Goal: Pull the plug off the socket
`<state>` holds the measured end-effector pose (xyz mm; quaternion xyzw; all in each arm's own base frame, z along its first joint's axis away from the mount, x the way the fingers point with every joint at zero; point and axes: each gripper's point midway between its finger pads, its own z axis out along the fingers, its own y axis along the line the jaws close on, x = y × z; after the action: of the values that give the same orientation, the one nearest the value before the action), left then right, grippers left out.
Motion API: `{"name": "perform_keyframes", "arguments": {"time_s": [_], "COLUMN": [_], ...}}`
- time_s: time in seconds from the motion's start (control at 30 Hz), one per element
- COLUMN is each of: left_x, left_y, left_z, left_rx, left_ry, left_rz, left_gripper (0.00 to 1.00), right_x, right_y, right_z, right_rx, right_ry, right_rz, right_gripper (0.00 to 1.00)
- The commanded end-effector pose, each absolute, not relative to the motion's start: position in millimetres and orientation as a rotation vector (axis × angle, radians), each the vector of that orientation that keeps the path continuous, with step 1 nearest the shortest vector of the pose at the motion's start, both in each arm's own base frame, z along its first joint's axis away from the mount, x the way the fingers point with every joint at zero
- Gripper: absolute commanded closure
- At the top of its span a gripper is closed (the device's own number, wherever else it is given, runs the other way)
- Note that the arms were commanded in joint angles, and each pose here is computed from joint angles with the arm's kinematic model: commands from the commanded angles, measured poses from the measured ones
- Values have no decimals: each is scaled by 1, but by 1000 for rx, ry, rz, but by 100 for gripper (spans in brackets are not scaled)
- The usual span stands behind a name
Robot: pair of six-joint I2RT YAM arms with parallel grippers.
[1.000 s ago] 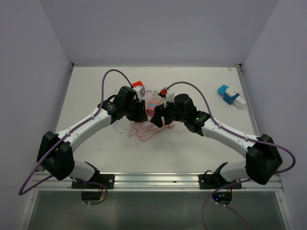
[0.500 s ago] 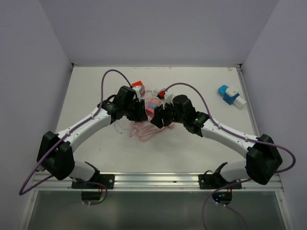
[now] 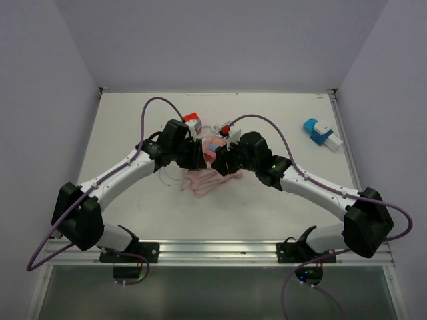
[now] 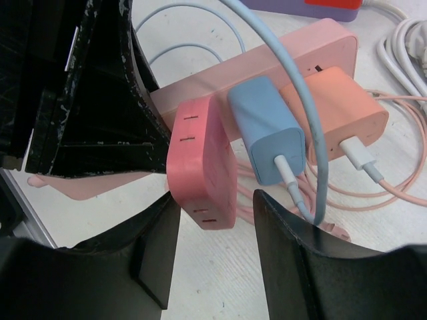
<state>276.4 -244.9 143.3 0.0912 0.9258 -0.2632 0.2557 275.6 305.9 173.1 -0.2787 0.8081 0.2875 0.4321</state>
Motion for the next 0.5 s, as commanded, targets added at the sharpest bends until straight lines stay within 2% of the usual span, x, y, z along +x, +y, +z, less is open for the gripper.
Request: {"name": "perform_keyframes", "arguments": {"time_s": [0.0,0.3,0.4,0.47], "left_x": [292,287,286,286], "left_y": [-262,-255,-251,-247], "left_z": [183,183,180,178], "left_rx": [326,482,516,545], "left_ry": [2370,2332,2327,2319], "left_rz": [-810,-753,-724,-693], "left_gripper": [100,100,100,100], "right_x": [288,294,294,291], "right_y": [317,317,314,311], "right_z": [197,194,191,189], "right_rx": [-719,-758,-767,-780], "right_ry": [1929,1932,1938,1941], "right_rz": [699,653,636,625], "right_gripper": [50,58,65,75]}}
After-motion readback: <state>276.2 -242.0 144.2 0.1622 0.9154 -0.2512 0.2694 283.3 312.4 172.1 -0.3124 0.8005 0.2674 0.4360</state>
